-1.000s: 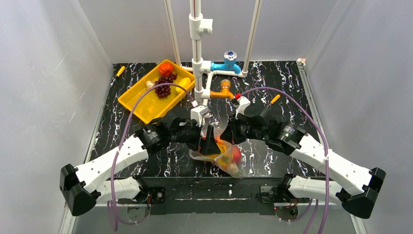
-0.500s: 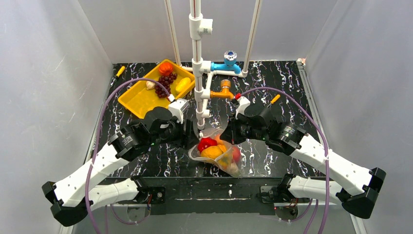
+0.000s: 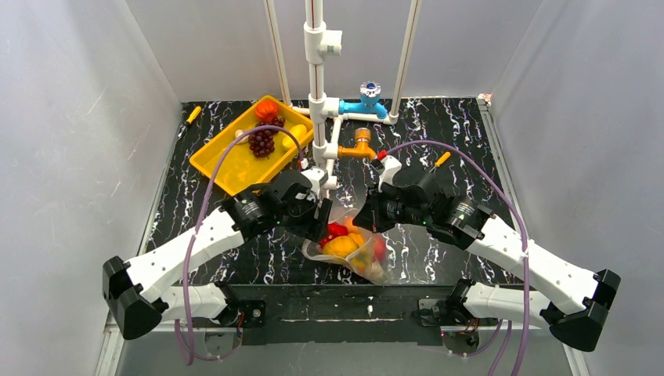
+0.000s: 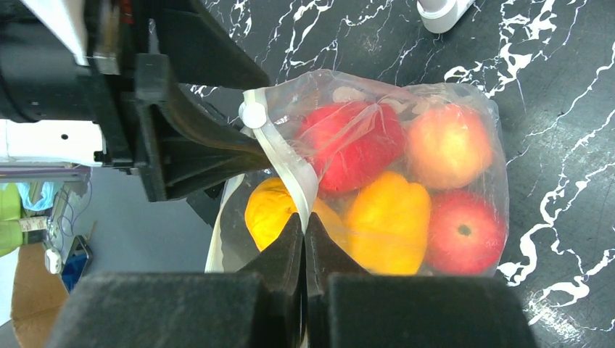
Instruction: Place the food in the zip-top bag and seal the zipper
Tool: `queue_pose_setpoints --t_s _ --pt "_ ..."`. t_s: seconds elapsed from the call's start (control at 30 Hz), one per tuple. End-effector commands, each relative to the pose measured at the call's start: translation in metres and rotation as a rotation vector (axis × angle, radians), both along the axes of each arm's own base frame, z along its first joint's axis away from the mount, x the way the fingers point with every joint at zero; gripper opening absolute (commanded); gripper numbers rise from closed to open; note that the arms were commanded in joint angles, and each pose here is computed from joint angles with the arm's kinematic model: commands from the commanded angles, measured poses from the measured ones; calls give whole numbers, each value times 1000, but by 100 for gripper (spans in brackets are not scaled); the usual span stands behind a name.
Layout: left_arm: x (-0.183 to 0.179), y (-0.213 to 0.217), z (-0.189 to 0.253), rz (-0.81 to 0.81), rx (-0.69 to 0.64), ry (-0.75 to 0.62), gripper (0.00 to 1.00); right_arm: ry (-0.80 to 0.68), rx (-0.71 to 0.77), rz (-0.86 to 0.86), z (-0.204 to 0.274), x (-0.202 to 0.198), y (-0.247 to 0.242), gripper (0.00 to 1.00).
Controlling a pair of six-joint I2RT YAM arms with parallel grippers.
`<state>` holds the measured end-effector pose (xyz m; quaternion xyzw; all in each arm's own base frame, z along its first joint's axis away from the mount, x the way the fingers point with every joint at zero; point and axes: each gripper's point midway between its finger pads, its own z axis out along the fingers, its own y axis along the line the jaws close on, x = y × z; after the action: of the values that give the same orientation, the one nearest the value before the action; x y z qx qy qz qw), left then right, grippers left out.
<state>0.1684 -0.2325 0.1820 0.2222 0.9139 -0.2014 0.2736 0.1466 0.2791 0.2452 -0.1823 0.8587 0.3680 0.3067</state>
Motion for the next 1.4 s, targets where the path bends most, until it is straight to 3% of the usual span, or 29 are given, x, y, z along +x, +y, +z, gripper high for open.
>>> queue_pose_setpoints --t_s 0.0,0.07,0.27,0.3,0.5,0.63,0.8,0.9,1.03,1.2,1.3,1.37 --pt "3 -21 13 -64 -63 -15 62 -42 89 25 27 -1 8 1" --pt "3 -24 12 -68 -71 -4 55 -40 89 30 27 -2 9 1" --pt "-3 -19 22 -91 -66 -7 2 -40 70 74 25 -5 14 1" --pt "-4 -16 27 -87 -69 -16 0 -42 69 80 25 -5 15 1" --pt "-8 3 57 -20 -110 -69 0 -74 52 135 27 -9 23 1" --pt "-3 25 77 181 -158 -90 0 -121 28 176 30 -13 31 1" --pt "-6 36 101 454 -393 -28 0 -200 -24 212 41 -17 40 1" --pt "-5 36 98 557 -493 15 0 -222 -50 184 42 -9 42 1" --pt "1 49 70 683 -448 35 0 -210 -69 117 33 0 40 1" --pt "-2 32 64 627 -430 96 0 -162 -111 44 11 5 32 1" --pt "-11 -6 108 408 -603 100 0 -141 -134 32 4 5 31 1" --pt "-13 -14 144 352 -710 75 0 -143 -146 19 11 7 27 1"
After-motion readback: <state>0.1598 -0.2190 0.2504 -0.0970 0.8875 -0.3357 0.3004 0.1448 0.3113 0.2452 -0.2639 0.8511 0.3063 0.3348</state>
